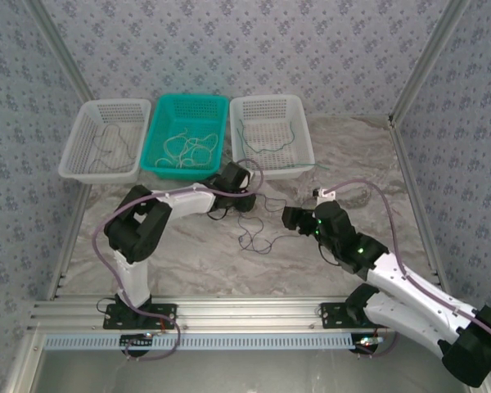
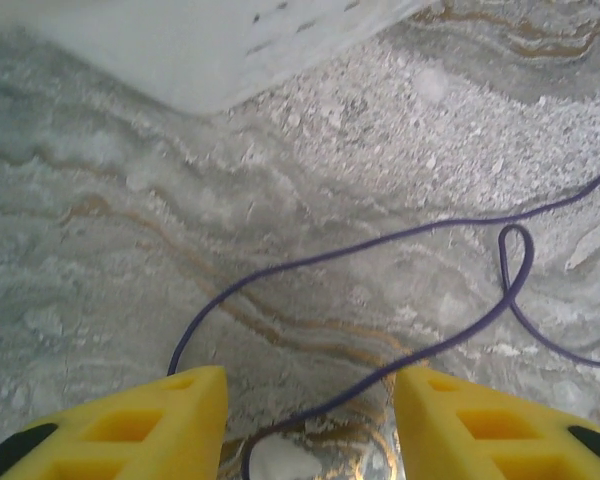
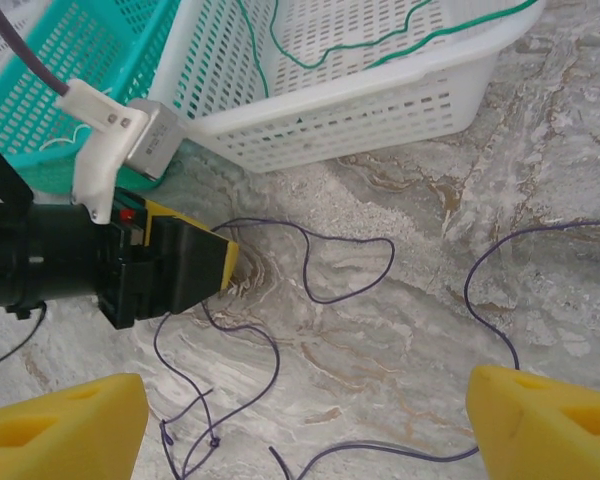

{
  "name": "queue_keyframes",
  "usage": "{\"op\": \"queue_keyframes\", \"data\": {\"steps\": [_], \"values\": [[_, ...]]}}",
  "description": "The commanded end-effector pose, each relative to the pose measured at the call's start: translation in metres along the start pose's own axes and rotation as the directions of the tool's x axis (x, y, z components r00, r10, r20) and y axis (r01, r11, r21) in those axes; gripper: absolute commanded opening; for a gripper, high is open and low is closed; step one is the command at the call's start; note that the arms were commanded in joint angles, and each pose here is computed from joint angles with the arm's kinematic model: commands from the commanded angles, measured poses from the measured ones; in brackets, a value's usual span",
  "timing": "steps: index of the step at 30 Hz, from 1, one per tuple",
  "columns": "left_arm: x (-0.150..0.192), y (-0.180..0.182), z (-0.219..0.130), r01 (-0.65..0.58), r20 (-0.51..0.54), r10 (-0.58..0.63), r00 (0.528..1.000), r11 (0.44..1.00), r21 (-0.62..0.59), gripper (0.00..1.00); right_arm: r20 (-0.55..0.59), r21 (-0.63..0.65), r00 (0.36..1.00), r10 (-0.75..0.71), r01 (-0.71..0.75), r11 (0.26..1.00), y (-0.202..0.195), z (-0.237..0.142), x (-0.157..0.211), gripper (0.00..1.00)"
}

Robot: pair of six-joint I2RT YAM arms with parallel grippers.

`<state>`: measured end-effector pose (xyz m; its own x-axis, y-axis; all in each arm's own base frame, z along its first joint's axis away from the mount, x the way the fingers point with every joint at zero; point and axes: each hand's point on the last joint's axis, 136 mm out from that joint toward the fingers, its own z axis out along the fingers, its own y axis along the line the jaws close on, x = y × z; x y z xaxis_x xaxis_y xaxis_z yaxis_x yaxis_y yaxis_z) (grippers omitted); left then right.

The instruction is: Untangle the cables

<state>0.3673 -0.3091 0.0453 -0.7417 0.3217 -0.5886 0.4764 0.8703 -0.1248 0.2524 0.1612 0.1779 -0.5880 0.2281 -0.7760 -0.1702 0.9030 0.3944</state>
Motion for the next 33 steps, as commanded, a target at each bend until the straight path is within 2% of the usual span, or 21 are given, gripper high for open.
{"op": "queue_keyframes", "data": {"steps": [1,5,8,10,14,17,20,26,29,31,33], "values": [[-0.008,-0.005,0.005,-0.031,0.024,0.031,0.999,0.999,0.018,0.45,0.017,0.023,1.0,0.014,-0.015,1.0,-0.004,-0.002,-0.004,0.85],[-0.003,-0.005,0.01,-0.027,0.008,0.026,1.0,0.999,0.022,0.35,0.007,0.016,0.999,0.036,-0.036,0.999,0.0,0.002,-0.004,0.85],[-0.007,-0.013,0.002,-0.018,0.022,0.017,1.0,0.998,0.065,0.2,-0.001,0.013,1.0,0.029,-0.029,0.999,0.002,0.003,-0.004,0.85],[-0.015,-0.023,-0.012,-0.009,0.049,0.003,0.999,0.993,0.118,0.12,-0.005,0.015,1.0,0.028,-0.028,0.999,0.002,0.004,-0.004,0.85],[-0.043,-0.054,-0.061,0.006,0.147,-0.05,0.988,0.957,0.289,0.03,-0.002,-0.004,1.0,0.031,-0.031,1.0,0.007,0.004,-0.006,0.85],[-0.062,-0.08,-0.102,-0.01,0.2,-0.082,0.976,0.906,0.423,0.0,0.002,-0.044,0.999,0.036,-0.036,0.998,0.015,0.005,-0.008,0.85],[-0.077,-0.1,-0.138,-0.044,0.246,-0.093,0.965,0.865,0.5,0.0,0.004,-0.094,1.0,0.025,-0.025,0.995,0.027,0.008,-0.012,0.85],[-0.103,-0.117,-0.188,-0.061,0.306,-0.144,0.941,0.819,0.57,0.0,-0.022,-0.212,0.999,-0.033,0.028,0.977,0.056,0.019,-0.013,0.86],[-0.116,-0.123,-0.217,-0.081,0.348,-0.173,0.921,0.791,0.606,0.0,-0.052,-0.224,0.998,-0.041,0.028,0.974,0.062,0.027,-0.008,0.86],[-0.126,-0.127,-0.238,-0.098,0.378,-0.193,0.905,0.772,0.628,0.0,-0.072,-0.187,0.996,-0.046,0.032,0.982,0.055,0.034,0.0,0.82],[-0.136,-0.129,-0.265,-0.127,0.421,-0.21,0.882,0.755,0.643,0.0,-0.087,-0.139,0.995,-0.051,0.039,0.989,0.044,0.044,0.009,0.7]]}}
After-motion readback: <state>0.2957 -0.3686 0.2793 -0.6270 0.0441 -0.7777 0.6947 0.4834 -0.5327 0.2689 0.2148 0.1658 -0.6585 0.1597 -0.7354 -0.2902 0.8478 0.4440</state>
